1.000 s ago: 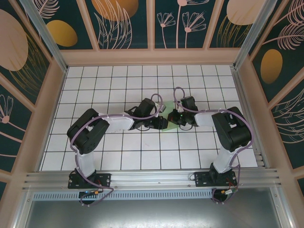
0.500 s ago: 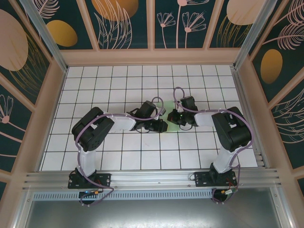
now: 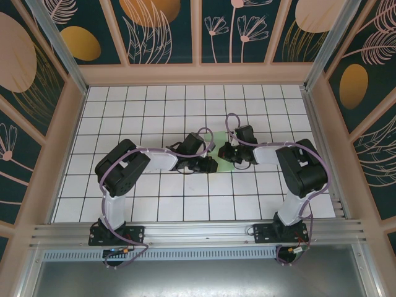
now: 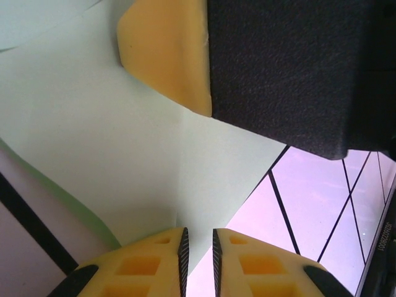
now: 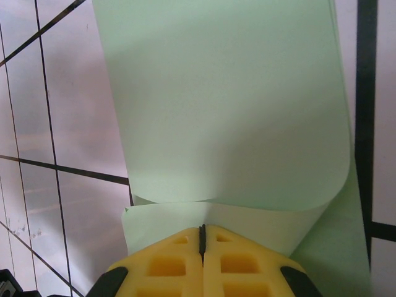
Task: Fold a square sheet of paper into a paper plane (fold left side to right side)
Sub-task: Fold the triangle a second time at the center of the table.
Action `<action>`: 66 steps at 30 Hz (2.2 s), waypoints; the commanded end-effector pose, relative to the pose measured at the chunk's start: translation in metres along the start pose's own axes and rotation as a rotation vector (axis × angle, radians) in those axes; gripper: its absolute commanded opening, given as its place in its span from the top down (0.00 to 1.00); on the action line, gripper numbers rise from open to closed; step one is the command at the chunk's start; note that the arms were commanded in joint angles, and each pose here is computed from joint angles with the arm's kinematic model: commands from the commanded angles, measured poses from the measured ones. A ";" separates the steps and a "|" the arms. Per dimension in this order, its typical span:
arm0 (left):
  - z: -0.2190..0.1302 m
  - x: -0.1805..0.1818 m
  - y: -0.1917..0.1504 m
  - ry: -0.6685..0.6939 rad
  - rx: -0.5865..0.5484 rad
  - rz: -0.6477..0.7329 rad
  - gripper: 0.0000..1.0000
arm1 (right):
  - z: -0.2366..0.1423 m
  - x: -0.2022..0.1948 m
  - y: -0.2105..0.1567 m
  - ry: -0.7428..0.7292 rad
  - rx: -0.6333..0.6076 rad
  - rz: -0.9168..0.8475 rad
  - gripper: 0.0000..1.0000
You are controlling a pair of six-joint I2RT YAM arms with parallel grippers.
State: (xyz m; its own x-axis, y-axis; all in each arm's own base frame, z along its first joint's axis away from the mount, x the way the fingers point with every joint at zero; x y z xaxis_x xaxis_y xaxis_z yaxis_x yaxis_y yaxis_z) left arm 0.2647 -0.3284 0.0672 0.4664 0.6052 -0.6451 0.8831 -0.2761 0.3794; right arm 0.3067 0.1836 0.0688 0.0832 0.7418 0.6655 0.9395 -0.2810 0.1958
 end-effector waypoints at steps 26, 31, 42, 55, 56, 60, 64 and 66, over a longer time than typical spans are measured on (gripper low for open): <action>0.014 0.022 -0.031 0.152 0.100 -0.039 0.96 | -0.006 0.015 -0.026 0.101 -0.022 -0.099 1.00; 0.014 0.024 -0.032 0.169 0.103 -0.047 0.98 | -0.002 0.006 -0.027 0.034 -0.019 -0.105 1.00; 0.014 0.028 -0.036 0.187 0.113 -0.055 0.99 | -0.003 -0.014 -0.015 -0.077 -0.042 -0.120 1.00; 0.014 0.029 -0.038 0.190 0.117 -0.056 1.00 | -0.010 -0.019 0.017 -0.092 -0.087 -0.113 1.00; 0.014 0.029 -0.038 0.190 0.118 -0.057 1.00 | -0.011 -0.020 0.019 -0.092 -0.090 -0.110 1.00; 0.014 0.029 -0.038 0.191 0.117 -0.055 1.00 | -0.013 -0.024 0.030 -0.095 -0.105 -0.100 1.00; 0.014 0.029 -0.038 0.191 0.116 -0.054 1.00 | -0.013 -0.031 0.040 -0.102 -0.116 -0.086 1.00; 0.013 0.028 -0.037 0.188 0.113 -0.052 1.00 | -0.015 -0.033 0.046 -0.104 -0.127 -0.080 1.00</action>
State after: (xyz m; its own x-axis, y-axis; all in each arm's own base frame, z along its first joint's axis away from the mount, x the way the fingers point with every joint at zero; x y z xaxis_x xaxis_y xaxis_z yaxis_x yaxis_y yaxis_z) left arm 0.2640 -0.3306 0.0635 0.4718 0.6530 -0.5925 0.8758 -0.2696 0.4003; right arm 0.3243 0.1550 0.0697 0.0220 0.7834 0.6211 0.9223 -0.2556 0.2898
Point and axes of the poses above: each hand's point on the last joint's axis, 136 mm out from that joint toward the fingers, its own z axis out along the fingers, its own x axis along the line the jaws close on, y = z × x, the point moved 7 cm from there along -z, back along the fingers, and after that the axes turned 6 degrees about z, right-handed, at the moved point
